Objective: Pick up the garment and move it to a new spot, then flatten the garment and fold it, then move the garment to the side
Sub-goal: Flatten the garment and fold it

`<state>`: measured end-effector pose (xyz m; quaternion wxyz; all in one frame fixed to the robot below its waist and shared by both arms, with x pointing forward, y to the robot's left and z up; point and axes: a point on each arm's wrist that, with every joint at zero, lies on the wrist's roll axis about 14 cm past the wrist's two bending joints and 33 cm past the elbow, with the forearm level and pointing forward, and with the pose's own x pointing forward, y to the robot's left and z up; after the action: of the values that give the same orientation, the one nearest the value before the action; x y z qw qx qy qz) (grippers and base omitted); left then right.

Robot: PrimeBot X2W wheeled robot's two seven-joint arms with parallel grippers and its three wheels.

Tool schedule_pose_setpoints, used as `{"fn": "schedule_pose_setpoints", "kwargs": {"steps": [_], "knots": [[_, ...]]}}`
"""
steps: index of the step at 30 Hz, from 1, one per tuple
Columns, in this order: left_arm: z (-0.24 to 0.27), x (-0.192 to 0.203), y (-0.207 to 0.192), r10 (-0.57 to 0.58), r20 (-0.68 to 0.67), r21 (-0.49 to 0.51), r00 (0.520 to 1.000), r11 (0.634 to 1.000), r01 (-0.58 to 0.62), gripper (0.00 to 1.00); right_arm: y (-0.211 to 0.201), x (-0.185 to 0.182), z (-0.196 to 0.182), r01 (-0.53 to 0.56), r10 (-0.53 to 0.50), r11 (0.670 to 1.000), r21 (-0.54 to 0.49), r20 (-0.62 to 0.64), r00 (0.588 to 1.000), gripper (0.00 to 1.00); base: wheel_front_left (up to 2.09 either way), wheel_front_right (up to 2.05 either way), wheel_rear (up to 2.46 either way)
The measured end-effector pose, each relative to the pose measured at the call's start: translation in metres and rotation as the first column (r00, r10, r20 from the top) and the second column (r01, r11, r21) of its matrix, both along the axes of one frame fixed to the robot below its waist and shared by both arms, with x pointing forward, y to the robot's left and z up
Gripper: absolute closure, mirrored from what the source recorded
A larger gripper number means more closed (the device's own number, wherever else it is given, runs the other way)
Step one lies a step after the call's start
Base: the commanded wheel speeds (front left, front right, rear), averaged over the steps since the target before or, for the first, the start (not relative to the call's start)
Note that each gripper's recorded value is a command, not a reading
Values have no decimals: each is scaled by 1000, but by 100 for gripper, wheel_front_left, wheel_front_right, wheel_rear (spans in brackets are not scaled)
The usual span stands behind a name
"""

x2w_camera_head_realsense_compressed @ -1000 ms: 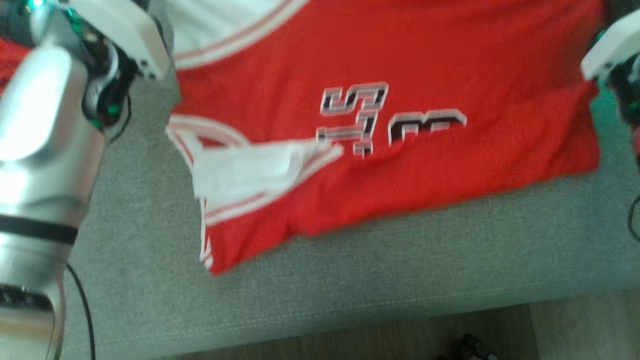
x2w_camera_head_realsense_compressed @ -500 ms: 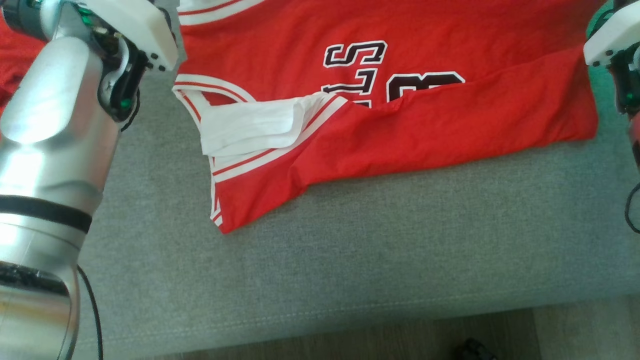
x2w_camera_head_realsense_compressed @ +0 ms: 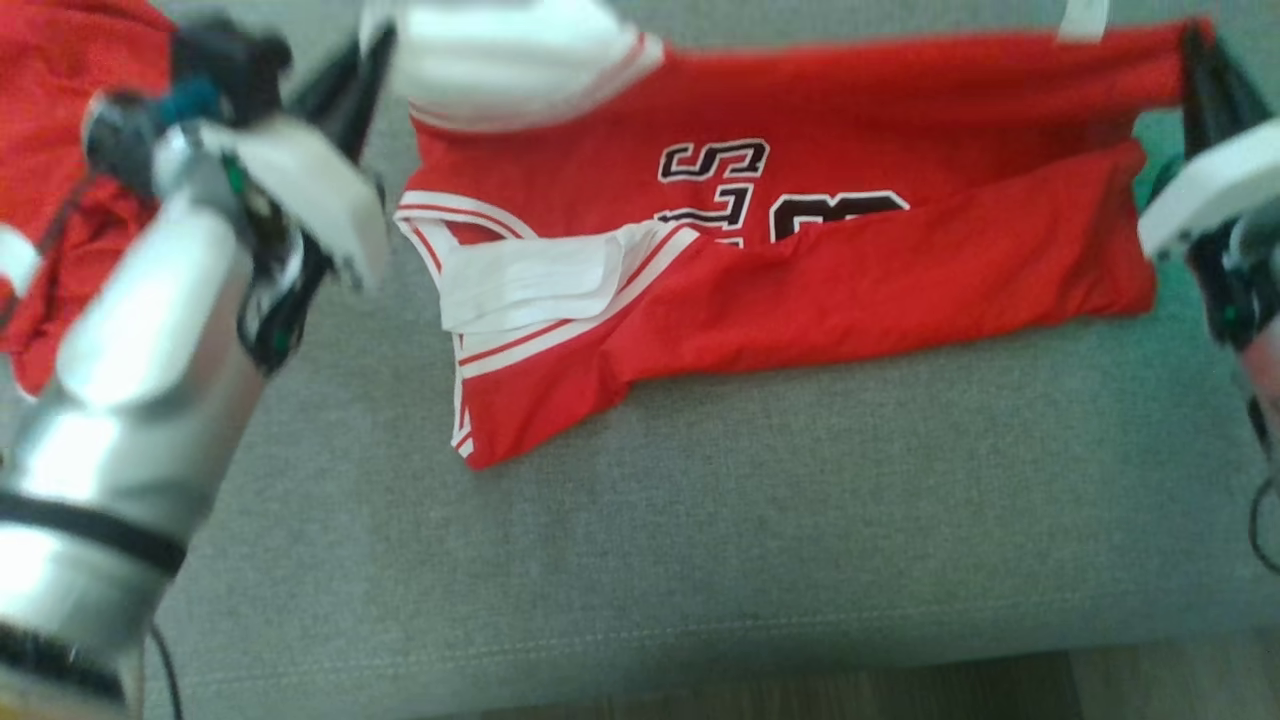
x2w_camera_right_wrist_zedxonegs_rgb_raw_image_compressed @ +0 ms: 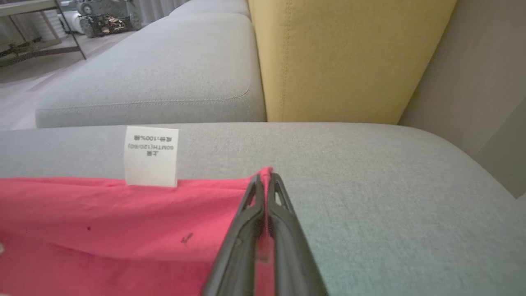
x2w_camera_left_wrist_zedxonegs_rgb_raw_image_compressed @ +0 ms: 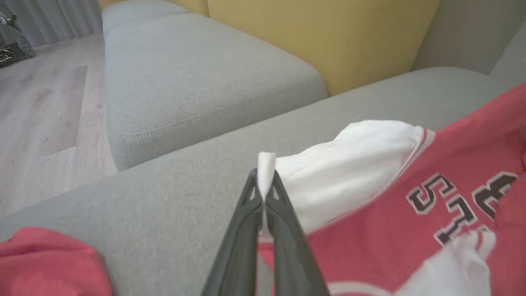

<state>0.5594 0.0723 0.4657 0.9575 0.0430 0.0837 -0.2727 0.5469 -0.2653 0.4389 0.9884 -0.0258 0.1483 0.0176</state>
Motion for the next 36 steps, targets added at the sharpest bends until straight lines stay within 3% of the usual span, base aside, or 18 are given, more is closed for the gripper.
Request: {"fn": "schedule_pose_setpoints", "kwargs": {"steps": [8, 14, 22, 24, 25, 26, 27, 31, 36], "knots": [[-17, -69, 6, -89, -96, 50, 991, 994, 94, 100, -3, -44, -16, -41, 41, 999, 3, -130, 991, 100, 0, 0, 0], [-27, -122, -1, -156, -189, 52, 970, 984, 169, 100, -12, -57, -18, -68, 58, 997, -42, -192, 980, 100, 0, 0, 0], [-34, -153, -5, -189, -252, 72, 949, 974, 213, 100, -7, -74, -34, -113, 94, 992, -49, -291, 952, 100, 0, 0, 0], [-35, -155, -7, -198, -260, 76, 945, 972, 224, 73, -8, -80, -38, -114, 95, 993, -39, -317, 944, 100, 0, 0, 0], [-37, -157, -9, -201, -267, 81, 942, 970, 230, 54, -7, -83, -40, -111, 95, 993, -28, -332, 938, 100, 0, 0, 0], [-38, -159, -9, -202, -273, 85, 941, 969, 233, 11, -7, -86, -41, -114, 97, 993, -27, -346, 933, 42, 0, 0, 0], [-38, -159, -9, -202, -273, 85, 941, 969, 233, 0, -7, -86, -41, -114, 97, 993, -27, -346, 933, 0, 0, 0, 0], [-42, -165, -11, -199, -284, 93, 938, 968, 234, 0, -22, -96, -40, -99, 72, 993, -56, -369, 927, 0, 0, 0, 0], [-33, -162, -7, -160, -252, 84, 955, 979, 186, 0, -41, -97, -22, -42, 17, 997, -71, -319, 947, 0, 0, 0, 0]]}}
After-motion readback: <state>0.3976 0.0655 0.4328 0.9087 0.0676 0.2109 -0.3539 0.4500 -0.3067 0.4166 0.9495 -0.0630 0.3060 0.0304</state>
